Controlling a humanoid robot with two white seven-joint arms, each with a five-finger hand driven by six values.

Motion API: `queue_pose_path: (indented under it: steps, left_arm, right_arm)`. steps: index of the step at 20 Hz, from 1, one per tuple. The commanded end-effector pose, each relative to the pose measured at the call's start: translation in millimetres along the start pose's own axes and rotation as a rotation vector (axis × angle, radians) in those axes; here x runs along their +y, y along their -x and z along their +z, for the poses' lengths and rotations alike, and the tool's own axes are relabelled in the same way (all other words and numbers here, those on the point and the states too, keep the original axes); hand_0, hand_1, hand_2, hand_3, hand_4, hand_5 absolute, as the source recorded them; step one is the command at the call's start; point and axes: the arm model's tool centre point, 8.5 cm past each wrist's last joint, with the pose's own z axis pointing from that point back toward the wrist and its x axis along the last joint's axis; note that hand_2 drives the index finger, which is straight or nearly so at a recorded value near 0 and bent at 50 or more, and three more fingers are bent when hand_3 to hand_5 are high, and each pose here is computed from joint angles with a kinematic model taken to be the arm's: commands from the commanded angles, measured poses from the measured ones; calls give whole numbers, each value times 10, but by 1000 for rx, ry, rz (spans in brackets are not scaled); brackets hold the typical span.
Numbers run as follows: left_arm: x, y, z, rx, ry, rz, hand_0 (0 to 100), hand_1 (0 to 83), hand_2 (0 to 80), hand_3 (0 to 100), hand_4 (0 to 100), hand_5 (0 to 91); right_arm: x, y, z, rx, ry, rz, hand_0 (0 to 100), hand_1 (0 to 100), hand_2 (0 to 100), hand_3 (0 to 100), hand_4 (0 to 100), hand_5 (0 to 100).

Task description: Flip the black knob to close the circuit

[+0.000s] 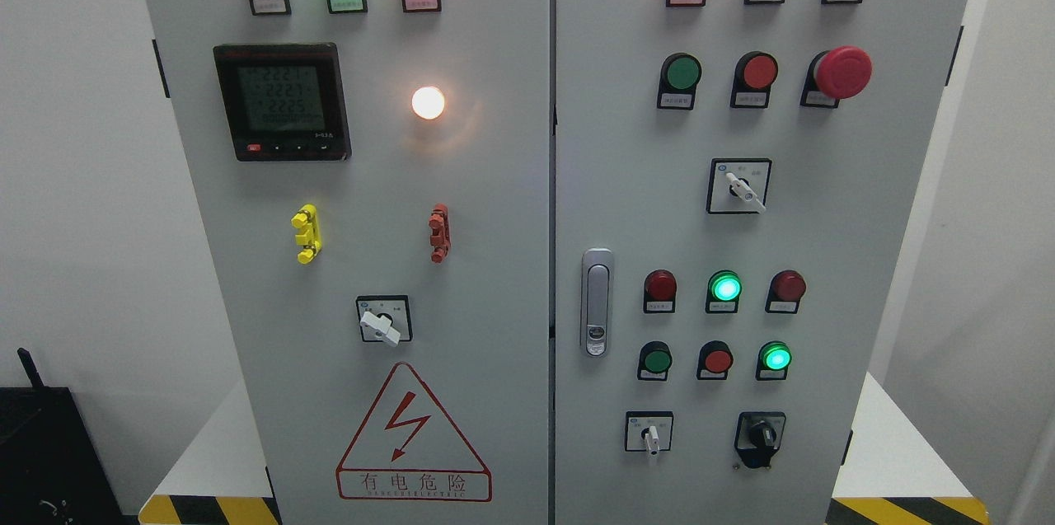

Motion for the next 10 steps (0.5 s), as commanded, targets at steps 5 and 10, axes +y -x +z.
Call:
queue_pose_path:
  steps: [5, 10]
  left_arm:
    - [1, 9, 1, 3, 0, 0, 120, 556, 0, 0, 0, 0]
    - [-1, -6, 0, 0, 0, 0, 120, 556, 0, 0, 0, 0]
  right_arm:
    - [184, 2, -28, -8, -37, -16, 0, 99, 0, 0, 0, 0]
    - [283, -777, 125, -346, -148, 90, 0, 105, 0, 0, 0, 0]
